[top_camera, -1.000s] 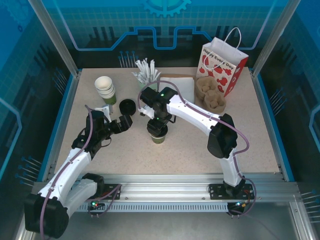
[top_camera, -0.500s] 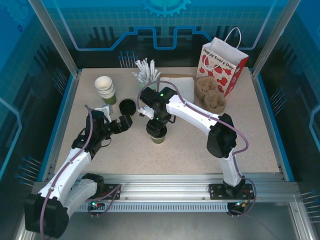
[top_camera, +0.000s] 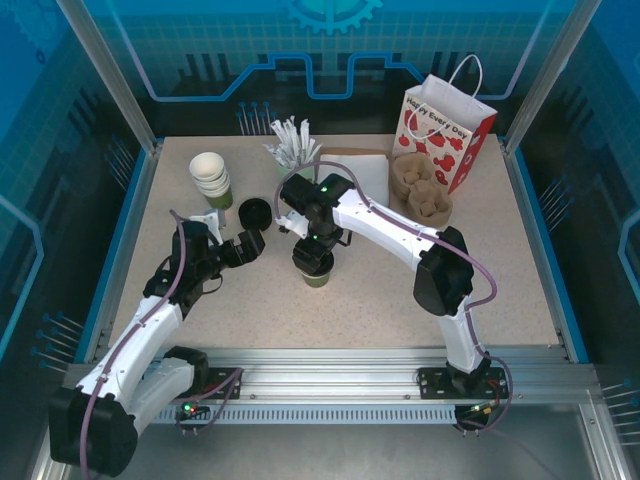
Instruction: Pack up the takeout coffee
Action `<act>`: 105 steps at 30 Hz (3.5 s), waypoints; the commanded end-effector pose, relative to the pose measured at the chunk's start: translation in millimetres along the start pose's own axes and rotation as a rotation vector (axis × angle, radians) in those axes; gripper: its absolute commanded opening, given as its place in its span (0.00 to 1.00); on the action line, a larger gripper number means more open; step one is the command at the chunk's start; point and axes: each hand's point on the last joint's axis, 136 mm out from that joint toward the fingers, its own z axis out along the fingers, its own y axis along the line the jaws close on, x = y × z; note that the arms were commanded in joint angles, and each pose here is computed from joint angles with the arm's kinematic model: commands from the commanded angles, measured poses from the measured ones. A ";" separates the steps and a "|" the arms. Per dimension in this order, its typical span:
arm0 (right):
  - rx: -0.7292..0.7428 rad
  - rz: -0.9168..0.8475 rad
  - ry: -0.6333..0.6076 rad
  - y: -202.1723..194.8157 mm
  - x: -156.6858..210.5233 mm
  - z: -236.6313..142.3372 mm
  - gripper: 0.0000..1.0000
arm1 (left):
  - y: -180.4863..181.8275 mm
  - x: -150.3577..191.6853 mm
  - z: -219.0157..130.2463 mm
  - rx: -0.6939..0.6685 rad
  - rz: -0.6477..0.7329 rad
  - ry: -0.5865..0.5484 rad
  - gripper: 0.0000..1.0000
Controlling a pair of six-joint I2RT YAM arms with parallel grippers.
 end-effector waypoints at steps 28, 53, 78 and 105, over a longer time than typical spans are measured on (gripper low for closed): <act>0.006 0.018 0.155 -11.6 27.1 27.9 0.63 | 5.6 7.8 3.9 -0.014 -0.003 0.030 0.95; 0.052 -0.007 0.353 -7.9 70.5 86.5 0.54 | 6.7 42.4 10.3 -0.025 0.000 0.090 0.95; 0.058 -0.022 0.002 -5.0 -3.2 -6.2 0.81 | 2.7 38.3 6.1 -0.028 0.027 0.081 0.95; -0.215 0.290 -0.438 -43.2 13.1 -33.8 0.75 | -83.8 63.8 53.5 0.291 0.136 0.293 0.86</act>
